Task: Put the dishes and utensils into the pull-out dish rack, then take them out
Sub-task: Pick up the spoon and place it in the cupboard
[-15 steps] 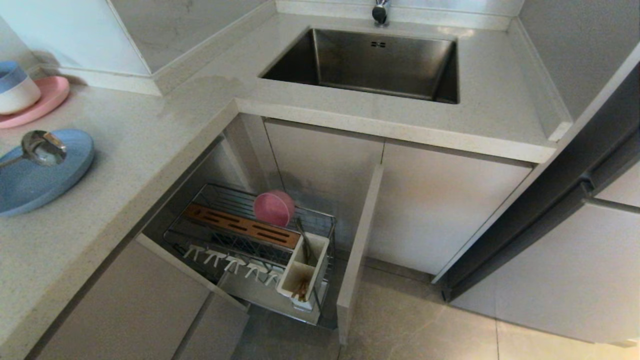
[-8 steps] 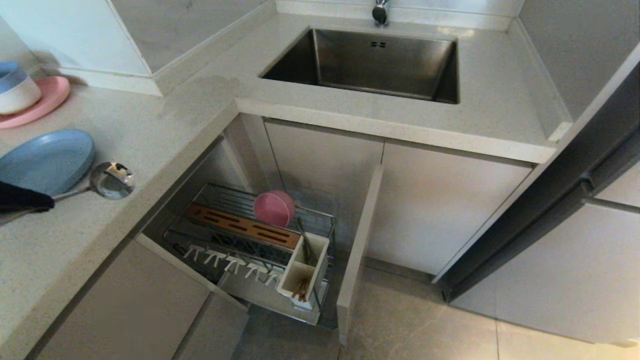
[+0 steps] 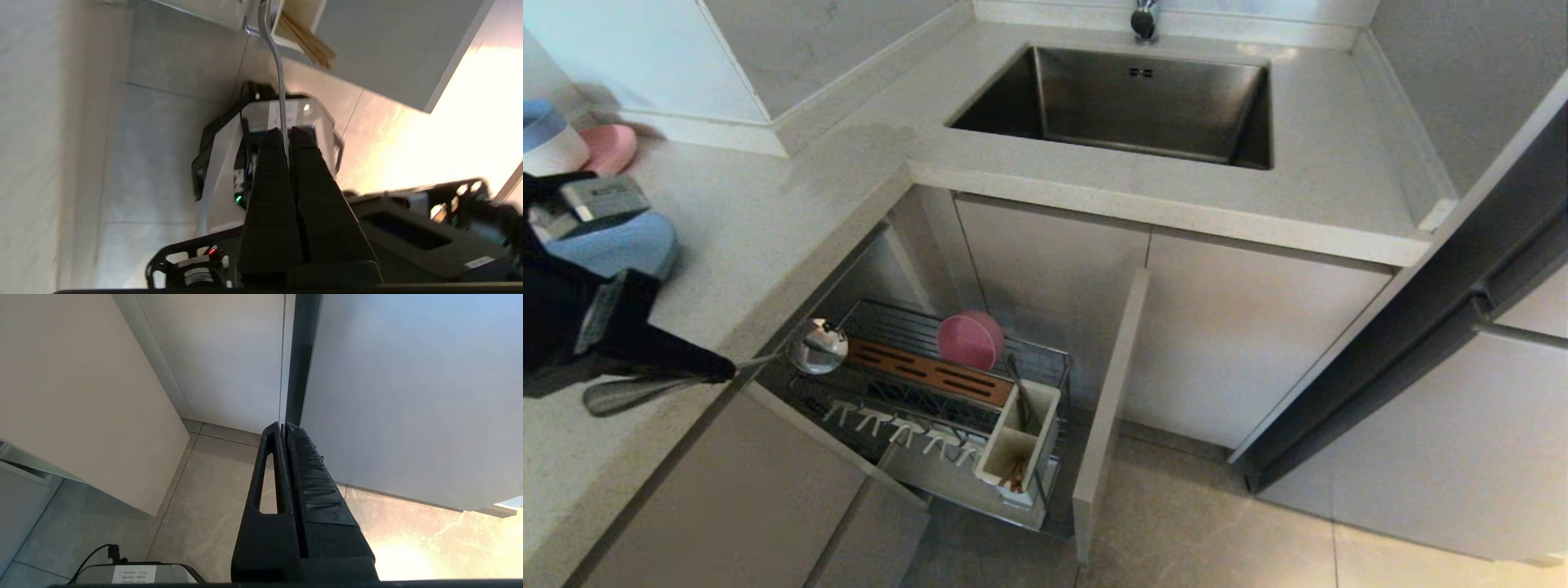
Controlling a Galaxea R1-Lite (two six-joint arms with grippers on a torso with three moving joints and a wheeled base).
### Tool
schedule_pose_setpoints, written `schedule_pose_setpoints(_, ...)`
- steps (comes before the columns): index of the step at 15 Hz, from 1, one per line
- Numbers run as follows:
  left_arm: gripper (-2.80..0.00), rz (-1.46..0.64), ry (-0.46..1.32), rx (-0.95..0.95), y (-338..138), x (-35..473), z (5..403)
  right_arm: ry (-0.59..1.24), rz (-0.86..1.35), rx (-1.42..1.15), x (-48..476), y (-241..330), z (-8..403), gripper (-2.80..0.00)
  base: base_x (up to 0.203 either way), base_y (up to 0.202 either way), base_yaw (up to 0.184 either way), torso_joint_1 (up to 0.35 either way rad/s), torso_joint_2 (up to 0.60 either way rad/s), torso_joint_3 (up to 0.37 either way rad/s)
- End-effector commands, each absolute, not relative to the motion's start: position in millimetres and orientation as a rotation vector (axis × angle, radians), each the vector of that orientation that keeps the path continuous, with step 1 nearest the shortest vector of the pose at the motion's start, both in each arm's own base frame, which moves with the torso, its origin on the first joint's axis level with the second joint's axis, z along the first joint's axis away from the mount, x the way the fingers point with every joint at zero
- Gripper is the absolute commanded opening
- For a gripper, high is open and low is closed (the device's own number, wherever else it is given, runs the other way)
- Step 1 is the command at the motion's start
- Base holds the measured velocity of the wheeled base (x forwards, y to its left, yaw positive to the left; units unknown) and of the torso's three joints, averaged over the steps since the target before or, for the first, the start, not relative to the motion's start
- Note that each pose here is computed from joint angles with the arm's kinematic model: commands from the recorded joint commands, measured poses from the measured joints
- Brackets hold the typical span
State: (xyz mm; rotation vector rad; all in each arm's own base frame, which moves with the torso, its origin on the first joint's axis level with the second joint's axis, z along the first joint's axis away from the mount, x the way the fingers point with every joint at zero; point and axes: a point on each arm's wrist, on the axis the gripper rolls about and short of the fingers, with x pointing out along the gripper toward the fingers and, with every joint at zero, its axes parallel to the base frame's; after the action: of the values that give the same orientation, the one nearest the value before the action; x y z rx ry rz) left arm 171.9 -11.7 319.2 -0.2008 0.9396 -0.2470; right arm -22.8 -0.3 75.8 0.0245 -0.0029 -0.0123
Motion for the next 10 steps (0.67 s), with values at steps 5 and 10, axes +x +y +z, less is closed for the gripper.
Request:
schedule_pose_setpoints(5,-2.8,-0.353,1.033,-0.072,-55,206,306,-0.002,-0.012,0.025,-23,0,76,-2.8,0.0,0.0,0.0,0.0,0.0,0.0)
schedule_pose_setpoints(10,-2.8,-0.23,1.082,0.052,-83,247,288,-0.002,-0.012,0.025,-23,0,76,-2.8,0.0,0.0,0.0,0.0,0.0,0.0)
